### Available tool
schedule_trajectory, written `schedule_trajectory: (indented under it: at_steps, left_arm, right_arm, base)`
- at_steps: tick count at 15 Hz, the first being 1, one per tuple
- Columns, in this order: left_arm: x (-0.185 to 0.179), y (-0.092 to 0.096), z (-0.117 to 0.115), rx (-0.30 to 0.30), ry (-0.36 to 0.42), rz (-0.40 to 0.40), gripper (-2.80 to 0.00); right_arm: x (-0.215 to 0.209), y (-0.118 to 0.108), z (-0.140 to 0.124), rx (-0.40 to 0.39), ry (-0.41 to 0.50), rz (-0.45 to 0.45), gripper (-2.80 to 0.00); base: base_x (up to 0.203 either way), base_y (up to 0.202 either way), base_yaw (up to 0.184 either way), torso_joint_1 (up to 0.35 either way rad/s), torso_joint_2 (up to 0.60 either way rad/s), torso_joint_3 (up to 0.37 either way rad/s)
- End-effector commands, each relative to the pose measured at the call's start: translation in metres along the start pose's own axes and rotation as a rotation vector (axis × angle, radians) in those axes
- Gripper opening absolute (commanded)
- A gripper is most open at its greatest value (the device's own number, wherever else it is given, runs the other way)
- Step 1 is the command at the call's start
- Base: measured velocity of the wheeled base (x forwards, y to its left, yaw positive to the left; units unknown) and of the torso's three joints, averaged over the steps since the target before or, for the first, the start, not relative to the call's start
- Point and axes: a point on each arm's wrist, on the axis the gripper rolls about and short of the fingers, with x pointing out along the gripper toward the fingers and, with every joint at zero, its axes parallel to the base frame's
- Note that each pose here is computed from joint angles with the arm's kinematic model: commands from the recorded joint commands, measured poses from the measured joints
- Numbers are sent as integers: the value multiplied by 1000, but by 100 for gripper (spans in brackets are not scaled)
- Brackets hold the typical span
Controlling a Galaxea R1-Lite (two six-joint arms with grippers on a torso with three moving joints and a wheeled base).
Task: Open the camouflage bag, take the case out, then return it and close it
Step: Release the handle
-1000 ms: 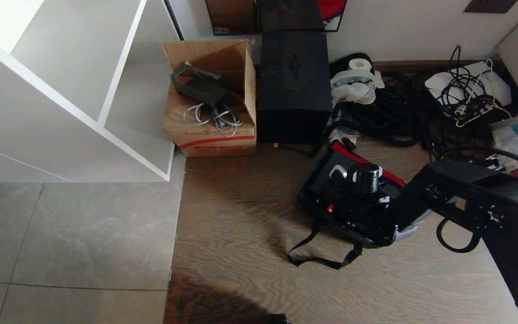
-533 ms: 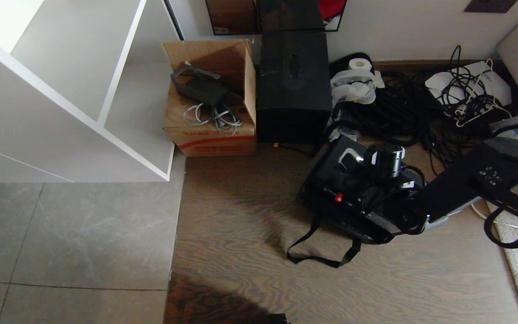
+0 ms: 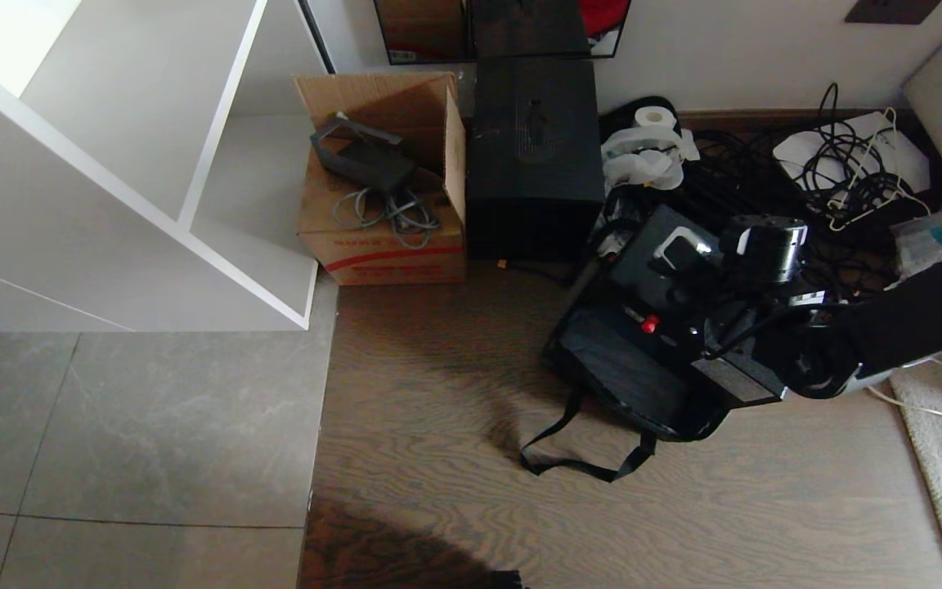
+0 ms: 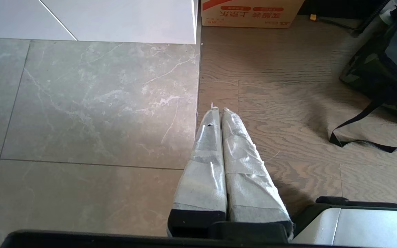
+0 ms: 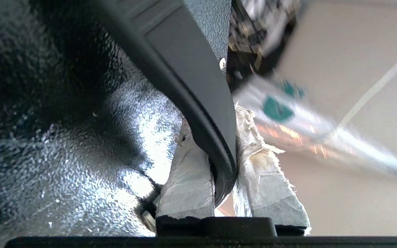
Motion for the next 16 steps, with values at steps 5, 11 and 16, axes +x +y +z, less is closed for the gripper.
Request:
schedule_trajectory:
  at_steps: [5, 11, 16]
  left_arm:
    - [0, 0, 0, 0, 0, 0, -280]
    - [0, 0, 0, 0, 1, 0, -280]
    - [0, 0, 0, 0, 1, 0, -280]
  right_arm:
    - [60, -40, -54, 11, 205, -115, -280]
    - [139, -30, -102, 9, 367, -187, -280]
    - [190, 14, -123, -25, 414, -181, -280]
  base:
    - [0, 0, 0, 0, 0, 0]
    - [0, 0, 0, 0, 0, 0]
    - [0, 0, 0, 0, 0, 0]
